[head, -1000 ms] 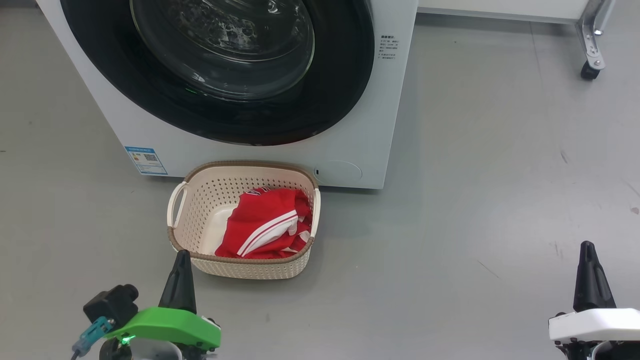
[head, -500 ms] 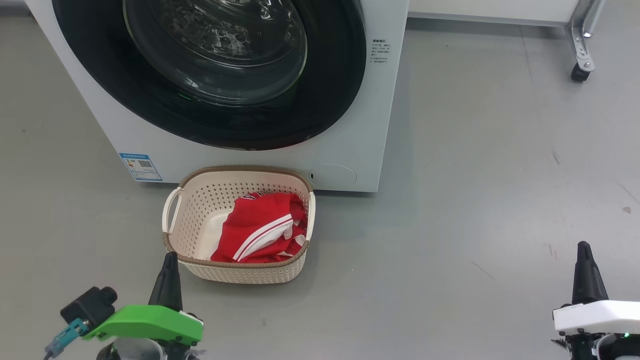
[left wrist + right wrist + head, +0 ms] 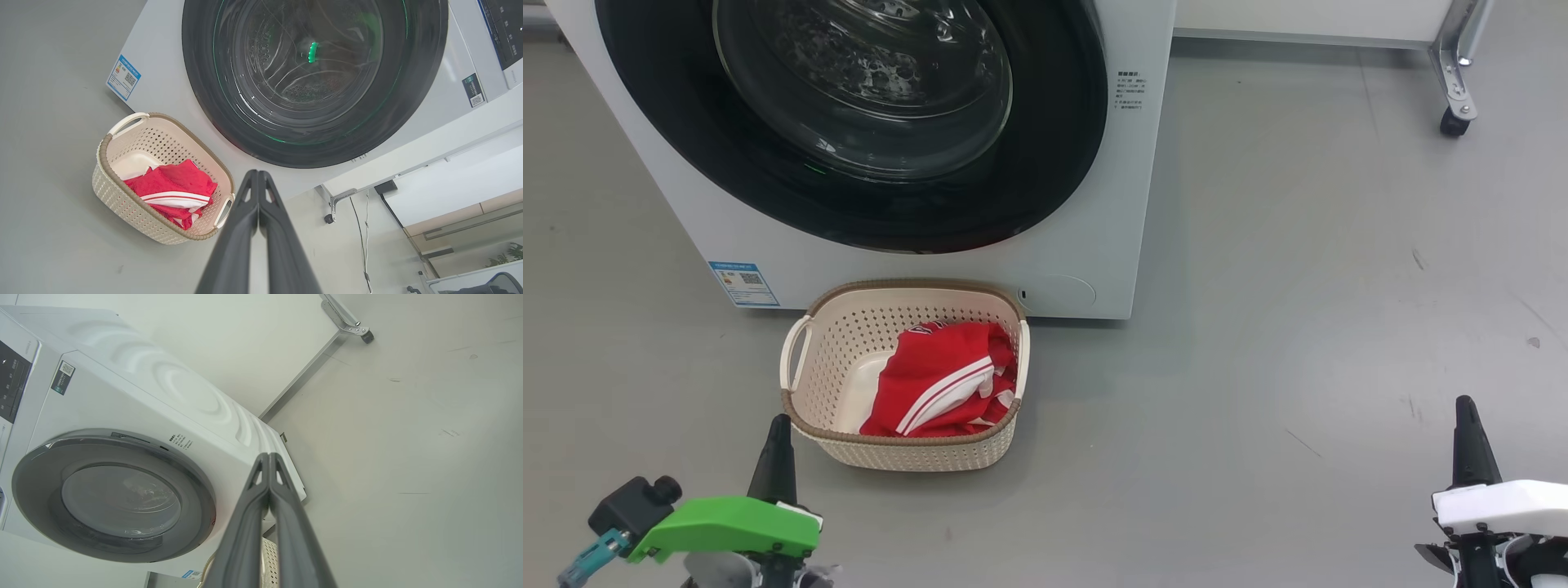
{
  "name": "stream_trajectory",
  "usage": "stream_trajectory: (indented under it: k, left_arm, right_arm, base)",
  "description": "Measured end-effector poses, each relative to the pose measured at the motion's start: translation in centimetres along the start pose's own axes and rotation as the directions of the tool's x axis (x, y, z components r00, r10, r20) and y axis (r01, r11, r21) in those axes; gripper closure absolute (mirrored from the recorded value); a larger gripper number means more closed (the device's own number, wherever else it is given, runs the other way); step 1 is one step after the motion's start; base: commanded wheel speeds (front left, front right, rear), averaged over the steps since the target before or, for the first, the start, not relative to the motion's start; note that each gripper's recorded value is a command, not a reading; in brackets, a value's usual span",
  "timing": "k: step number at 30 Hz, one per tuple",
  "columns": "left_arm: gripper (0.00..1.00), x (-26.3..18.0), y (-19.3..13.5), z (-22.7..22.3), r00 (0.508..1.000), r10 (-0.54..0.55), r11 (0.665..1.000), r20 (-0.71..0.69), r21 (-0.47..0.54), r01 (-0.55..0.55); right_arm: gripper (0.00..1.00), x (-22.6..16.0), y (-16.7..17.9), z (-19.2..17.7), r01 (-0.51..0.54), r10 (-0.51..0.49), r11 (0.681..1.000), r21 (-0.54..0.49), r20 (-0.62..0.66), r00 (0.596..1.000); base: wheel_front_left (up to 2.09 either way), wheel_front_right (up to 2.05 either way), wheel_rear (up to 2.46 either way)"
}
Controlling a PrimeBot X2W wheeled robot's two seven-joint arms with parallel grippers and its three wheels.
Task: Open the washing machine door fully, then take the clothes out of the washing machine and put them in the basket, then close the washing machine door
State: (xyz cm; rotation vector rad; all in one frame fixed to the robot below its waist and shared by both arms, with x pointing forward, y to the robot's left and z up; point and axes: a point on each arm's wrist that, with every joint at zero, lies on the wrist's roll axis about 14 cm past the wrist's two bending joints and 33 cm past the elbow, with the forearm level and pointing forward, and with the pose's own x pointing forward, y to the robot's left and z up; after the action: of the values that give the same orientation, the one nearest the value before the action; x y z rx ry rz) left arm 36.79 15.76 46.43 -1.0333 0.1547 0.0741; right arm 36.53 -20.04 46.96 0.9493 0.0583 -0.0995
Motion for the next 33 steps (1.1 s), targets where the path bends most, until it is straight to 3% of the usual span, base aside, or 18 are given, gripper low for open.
stream_trajectory:
  k: [18,33]
  left_arm:
    - [1.0,0.2,0.1,0.9,1.0,-0.017,0.976,-0.013,-0.218,0.014]
    - [1.0,0.4,0.0,1.9,0.999,-0.044,0.925,-0.003,-0.378,0.04]
  right_arm:
    - [1.0,0.3,-0.1,0.2,0.015,-0.011,0.969,0.248,-0.015,1.0]
    - [1.0,0.5,0.1,0.5,0.011,-0.003,0.9,0.435,-0.02,1.0]
  base:
    - [0.0,0.0,0.0]
    - [0.0,0.0,0.0]
